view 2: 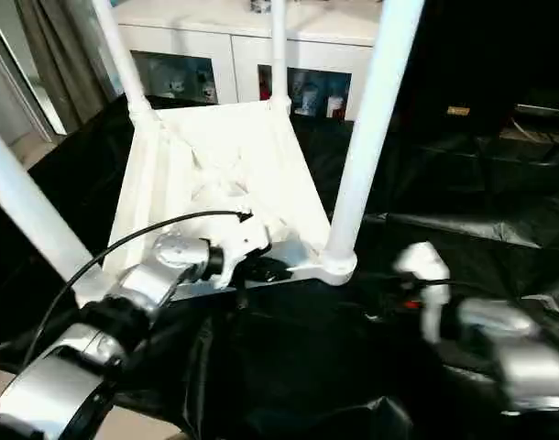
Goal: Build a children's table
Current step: Rotate leg to tighten
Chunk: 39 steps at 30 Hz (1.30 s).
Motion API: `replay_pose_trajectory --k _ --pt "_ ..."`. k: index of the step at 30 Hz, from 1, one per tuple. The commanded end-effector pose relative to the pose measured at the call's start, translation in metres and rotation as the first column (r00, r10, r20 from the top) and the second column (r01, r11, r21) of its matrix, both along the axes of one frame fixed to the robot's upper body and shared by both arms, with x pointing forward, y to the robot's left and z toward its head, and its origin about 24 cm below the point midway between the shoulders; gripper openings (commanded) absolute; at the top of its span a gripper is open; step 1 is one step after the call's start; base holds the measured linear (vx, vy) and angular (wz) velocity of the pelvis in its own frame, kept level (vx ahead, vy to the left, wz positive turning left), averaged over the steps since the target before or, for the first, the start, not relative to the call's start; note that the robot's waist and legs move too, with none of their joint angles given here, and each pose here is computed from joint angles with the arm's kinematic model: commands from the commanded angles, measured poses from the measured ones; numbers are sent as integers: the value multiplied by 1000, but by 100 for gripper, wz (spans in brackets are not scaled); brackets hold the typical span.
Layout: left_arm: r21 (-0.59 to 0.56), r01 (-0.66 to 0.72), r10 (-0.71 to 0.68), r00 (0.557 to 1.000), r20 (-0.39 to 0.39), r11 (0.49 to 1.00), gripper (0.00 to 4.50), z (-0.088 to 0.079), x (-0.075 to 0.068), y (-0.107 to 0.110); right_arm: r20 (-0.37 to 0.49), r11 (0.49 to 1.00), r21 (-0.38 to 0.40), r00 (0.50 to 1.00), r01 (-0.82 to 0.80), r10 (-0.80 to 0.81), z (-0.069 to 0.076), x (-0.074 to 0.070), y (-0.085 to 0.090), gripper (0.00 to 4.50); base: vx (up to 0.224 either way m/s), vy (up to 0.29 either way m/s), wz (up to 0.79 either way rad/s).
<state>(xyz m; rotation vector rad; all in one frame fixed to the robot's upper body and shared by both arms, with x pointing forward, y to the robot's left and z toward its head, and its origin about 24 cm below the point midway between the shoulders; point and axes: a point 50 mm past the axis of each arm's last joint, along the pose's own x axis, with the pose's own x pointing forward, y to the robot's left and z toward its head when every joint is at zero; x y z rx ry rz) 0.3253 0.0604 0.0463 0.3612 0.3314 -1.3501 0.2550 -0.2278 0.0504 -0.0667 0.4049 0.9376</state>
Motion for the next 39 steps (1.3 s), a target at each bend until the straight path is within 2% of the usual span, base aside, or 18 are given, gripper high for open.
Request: replay_pose_trajectory --k 1,8,10,13,14,18,19,21,23,26,31,34,38,39 --pt "-72 85 -87 996 -29 994 0 3 -9 -6 37 1000 -17 999 26 -25 6 7 -1 378 0 0 0" --pt "-60 157 -161 986 -54 986 0 5 -15 4 45 1000 -16 999 13 -13 12 6 -4 378 0 0 0" --pt "-58 178 -181 982 -60 982 0 5 -17 6 48 1000 -4 999 8 -7 12 6 -2 378 0 0 0" --pt "-47 182 -185 981 -61 982 0 5 -17 8 45 999 38 999 -24 23 11 8 10 378 0 0 0" --pt "-47 182 -184 981 -62 982 0 5 -17 8 45 999 44 999 -28 26 11 8 12 352 0 0 0" --pt "-44 180 -182 981 -63 983 0 6 -16 9 43 996 77 998 -42 39 9 14 22 340 0 0 0" --pt "-43 179 -182 981 -64 983 0 6 -16 9 42 996 80 998 -48 45 9 14 23 310 0 0 0" --pt "-40 177 -179 982 -64 983 0 7 -16 10 34 994 82 997 -70 67 7 14 28 300 0 0 0" --pt "-39 177 -179 982 -64 983 0 7 -16 10 32 994 83 997 -73 70 7 15 29 296 0 0 0" --pt "-37 174 -176 982 -63 984 0 7 -15 11 24 993 84 997 -81 80 6 15 31 257 0 0 0" --pt "-33 164 -166 984 -63 986 0 7 -14 13 6 992 86 995 -95 95 4 14 32 224 0 0 0" --pt "-32 147 -149 987 -62 989 0 7 -13 13 -8 992 82 996 -93 94 -1 13 34 216 0 0 0" --pt "-33 54 -56 997 -50 998 0 6 -5 9 -33 998 59 999 -35 37 -14 12 40 212 0 0 0" --pt "-25 -7 7 999 -34 1000 0 6 0 6 -32 999 22 998 49 -48 -23 16 41 210 0 0 0"
